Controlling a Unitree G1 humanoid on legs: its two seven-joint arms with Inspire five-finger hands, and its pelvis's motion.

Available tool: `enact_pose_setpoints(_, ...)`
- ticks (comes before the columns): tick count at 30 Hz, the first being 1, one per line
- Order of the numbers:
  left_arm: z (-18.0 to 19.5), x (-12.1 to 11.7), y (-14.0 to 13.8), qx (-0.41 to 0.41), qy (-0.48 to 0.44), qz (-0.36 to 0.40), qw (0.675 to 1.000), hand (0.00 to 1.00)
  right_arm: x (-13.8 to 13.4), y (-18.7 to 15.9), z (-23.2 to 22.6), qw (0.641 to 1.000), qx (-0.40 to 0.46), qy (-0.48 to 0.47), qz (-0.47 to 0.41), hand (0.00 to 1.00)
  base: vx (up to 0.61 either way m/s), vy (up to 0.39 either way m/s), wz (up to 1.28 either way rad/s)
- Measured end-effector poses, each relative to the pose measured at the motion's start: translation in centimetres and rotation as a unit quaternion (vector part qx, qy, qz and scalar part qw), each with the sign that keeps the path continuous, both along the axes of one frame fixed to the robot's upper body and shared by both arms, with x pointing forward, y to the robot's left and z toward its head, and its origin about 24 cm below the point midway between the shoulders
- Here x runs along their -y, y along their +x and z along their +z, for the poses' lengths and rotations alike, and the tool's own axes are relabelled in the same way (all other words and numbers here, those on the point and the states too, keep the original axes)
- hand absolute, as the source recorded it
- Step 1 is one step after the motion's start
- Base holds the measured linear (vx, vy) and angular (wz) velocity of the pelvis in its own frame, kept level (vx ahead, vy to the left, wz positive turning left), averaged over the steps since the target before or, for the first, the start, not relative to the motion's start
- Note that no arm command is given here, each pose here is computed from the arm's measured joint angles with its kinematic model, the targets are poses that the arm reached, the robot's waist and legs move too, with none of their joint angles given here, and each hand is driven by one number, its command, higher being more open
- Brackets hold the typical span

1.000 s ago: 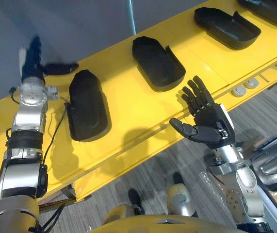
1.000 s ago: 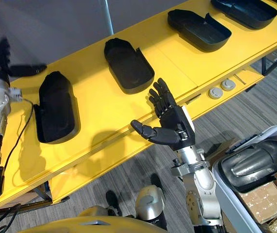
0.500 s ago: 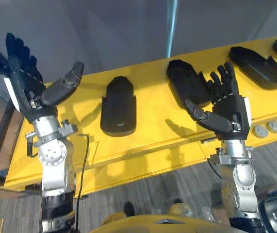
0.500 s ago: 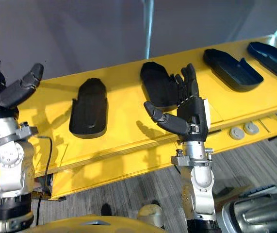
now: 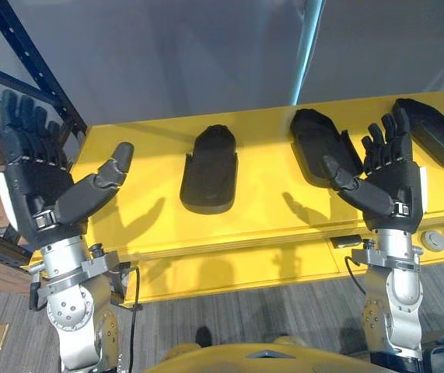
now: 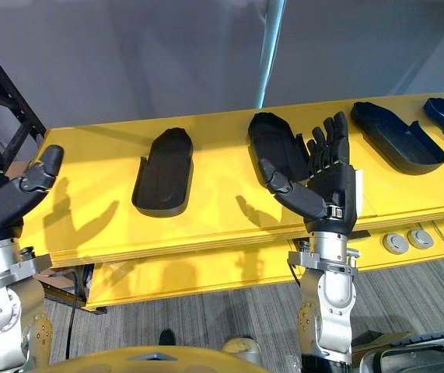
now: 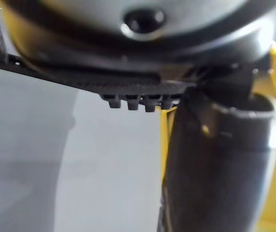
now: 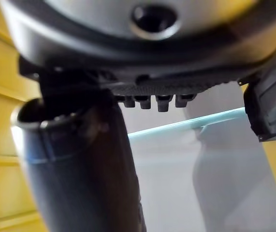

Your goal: Walk over and take three plastic housings, then place them on the shelf

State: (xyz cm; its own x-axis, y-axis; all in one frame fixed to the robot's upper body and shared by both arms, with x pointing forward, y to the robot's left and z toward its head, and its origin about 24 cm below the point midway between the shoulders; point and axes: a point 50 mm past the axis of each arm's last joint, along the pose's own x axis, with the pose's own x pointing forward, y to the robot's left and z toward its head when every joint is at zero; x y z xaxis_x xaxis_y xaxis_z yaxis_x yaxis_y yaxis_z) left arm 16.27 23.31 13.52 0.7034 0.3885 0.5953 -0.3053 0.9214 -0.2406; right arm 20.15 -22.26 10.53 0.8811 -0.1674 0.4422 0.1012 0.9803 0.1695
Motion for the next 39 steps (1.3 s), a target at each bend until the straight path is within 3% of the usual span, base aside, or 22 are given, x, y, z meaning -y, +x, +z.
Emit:
enact_pose_setpoints(13,-0.3,0.2,-0.2,0.021,-0.041,-0.021,0.999,1.0,-0.5,-0.2,-0.9,0.999,-0.02,0.017,-0.028,1.0,0.0,0.0,0.04)
enact_pose_setpoints(21,-2.6,1.7,-0.1,-0.078,-0.051,-0.075,0.993,1.0,-0.5,-1.8,-1.9,0.997,-0.054,-0.006,-0.046,1.0,-0.04,0.008,-0.15)
enact_pose_setpoints(28,-2.9,3.1,0.6,-0.124,0.051,-0.125,0.983,1.0,-0.1,-2.6,-1.5,0.997,-0.052,-0.026,-0.058,1.0,0.05,-0.002,0.1)
enact_pose_setpoints(39,-5.0,1.1,0.3,-0.244,0.19,-0.126,0.943,1.0,1.6,-2.8,-0.1,0.995,-0.036,-0.081,-0.054,1.0,0.01,0.017,-0.03)
